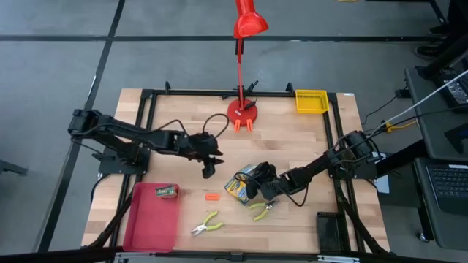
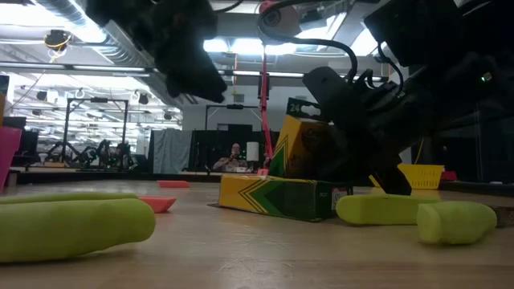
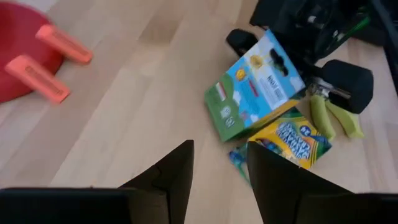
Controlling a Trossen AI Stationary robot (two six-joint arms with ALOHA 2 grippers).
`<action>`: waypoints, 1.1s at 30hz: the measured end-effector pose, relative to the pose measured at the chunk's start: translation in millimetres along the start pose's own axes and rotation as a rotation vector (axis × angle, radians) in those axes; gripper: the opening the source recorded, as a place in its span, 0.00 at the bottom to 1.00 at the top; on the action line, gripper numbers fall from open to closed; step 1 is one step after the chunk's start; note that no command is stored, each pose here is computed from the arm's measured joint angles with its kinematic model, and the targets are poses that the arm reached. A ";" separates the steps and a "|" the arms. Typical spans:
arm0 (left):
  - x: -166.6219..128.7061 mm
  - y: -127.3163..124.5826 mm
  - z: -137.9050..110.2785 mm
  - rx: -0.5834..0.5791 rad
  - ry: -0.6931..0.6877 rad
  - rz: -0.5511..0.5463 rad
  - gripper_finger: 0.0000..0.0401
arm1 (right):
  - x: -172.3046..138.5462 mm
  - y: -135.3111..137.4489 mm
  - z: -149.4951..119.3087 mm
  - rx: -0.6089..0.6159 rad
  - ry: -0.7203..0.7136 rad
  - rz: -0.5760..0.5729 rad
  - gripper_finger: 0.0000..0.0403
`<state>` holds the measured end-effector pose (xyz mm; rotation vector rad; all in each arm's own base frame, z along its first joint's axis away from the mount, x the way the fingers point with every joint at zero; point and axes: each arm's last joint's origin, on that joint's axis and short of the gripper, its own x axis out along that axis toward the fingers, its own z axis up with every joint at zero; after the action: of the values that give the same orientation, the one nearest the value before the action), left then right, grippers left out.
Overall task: Pick & Place School Supplies
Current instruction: Put the yellow crayon box into the red bin
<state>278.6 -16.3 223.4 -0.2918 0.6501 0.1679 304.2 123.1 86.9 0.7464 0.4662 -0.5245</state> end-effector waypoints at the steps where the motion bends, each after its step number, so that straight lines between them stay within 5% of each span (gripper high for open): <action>1: 3.8 -1.6 0.0 0.015 -0.010 -0.006 0.38 | 0.0 0.0 0.0 0.001 0.000 0.000 0.00; 11: 37.0 -14.8 -9.9 0.088 -0.029 -0.057 0.38 | 0.0 0.7 0.5 0.002 -0.010 0.004 0.00; 23: 62.0 -30.4 12.9 0.225 -0.025 -0.105 0.38 | 0.5 1.2 1.9 0.011 -0.018 0.008 0.00; 33: 63.3 -36.1 18.5 0.230 0.016 -0.126 0.38 | 0.5 2.4 2.6 0.019 -0.027 0.018 0.00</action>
<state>347.6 -40.6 206.0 -0.1116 0.6578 -0.0299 306.6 122.5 89.5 0.7603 0.4298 -0.5218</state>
